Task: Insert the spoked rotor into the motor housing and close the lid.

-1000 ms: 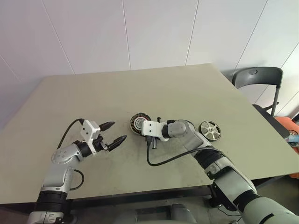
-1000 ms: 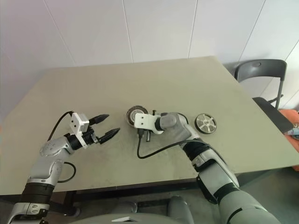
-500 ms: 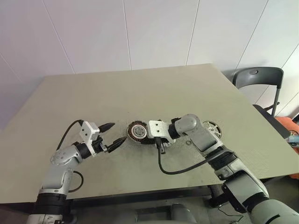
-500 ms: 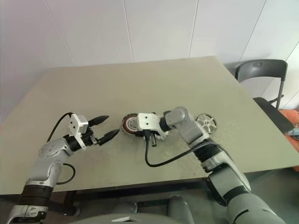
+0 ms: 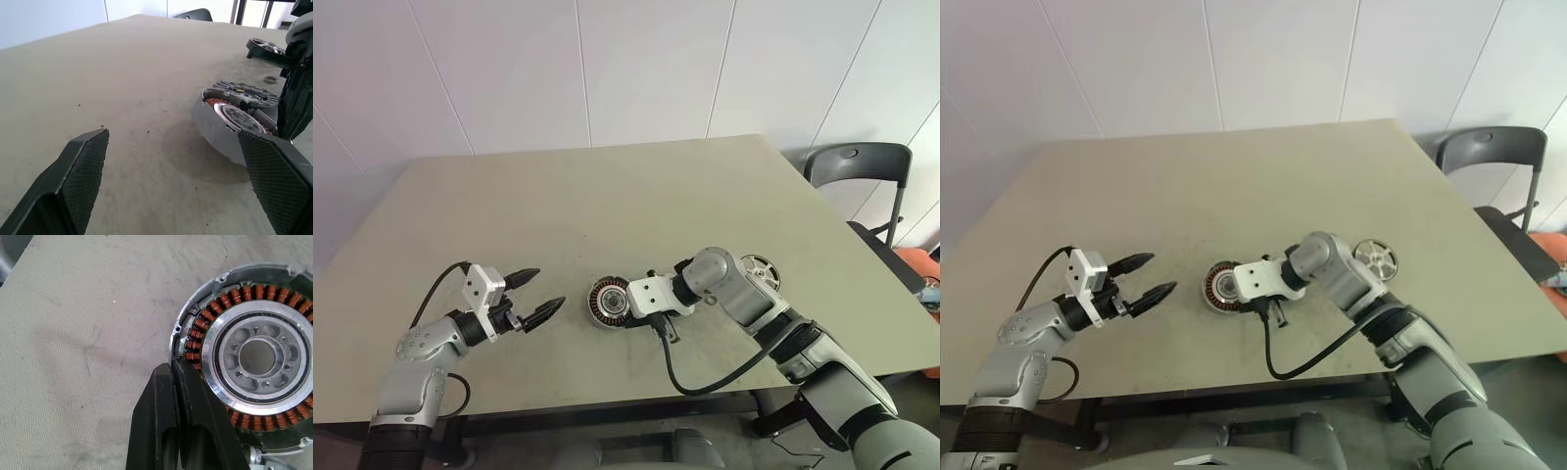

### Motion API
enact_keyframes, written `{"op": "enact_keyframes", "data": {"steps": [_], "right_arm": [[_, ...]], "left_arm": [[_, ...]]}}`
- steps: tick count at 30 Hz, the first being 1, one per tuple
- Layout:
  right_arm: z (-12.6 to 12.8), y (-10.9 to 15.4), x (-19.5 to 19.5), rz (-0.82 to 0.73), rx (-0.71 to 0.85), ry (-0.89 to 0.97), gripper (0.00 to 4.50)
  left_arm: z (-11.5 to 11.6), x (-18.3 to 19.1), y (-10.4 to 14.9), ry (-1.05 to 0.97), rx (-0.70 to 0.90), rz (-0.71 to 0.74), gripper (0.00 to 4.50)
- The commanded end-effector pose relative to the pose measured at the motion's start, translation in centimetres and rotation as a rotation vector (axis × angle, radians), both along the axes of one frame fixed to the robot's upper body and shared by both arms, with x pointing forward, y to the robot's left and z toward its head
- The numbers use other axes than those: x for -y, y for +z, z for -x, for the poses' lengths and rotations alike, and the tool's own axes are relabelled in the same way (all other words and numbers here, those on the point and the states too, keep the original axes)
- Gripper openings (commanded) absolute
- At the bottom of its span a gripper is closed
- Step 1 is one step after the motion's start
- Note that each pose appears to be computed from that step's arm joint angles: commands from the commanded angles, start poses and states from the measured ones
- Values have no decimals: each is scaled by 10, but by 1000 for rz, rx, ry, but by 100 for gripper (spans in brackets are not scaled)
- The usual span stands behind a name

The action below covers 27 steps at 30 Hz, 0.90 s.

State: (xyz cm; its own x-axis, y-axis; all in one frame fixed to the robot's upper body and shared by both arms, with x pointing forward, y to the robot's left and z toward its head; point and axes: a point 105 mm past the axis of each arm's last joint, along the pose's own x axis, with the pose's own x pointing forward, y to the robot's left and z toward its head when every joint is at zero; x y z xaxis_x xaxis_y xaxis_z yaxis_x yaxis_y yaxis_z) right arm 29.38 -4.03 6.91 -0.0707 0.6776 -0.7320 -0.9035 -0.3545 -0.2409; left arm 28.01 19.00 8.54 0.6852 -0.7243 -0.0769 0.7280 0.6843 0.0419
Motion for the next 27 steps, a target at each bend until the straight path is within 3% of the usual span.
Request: {"op": "enact_keyframes", "data": {"steps": [1,8,13,17,22,27], "right_arm": [[-5,12,-7,-29,34,6,44],[-13,21,-18,-148,41,-74,252],[-25,56,-17,-448,-132,-271,252],[-27,60,12,-571,-234,-447,252],[-33,43,58,-605,-195,-702,252],[-29,39,89,-627,-91,-834,252]], "left_arm": [[-3,-1,9,3,46,6,450],[-2,-4,2,4,44,5,450],[-5,-7,-4,6,41,4,450],[-9,-3,-9,3,41,7,450],[-15,7,-13,-10,38,14,450],[-29,19,-8,-31,42,17,450]]}}
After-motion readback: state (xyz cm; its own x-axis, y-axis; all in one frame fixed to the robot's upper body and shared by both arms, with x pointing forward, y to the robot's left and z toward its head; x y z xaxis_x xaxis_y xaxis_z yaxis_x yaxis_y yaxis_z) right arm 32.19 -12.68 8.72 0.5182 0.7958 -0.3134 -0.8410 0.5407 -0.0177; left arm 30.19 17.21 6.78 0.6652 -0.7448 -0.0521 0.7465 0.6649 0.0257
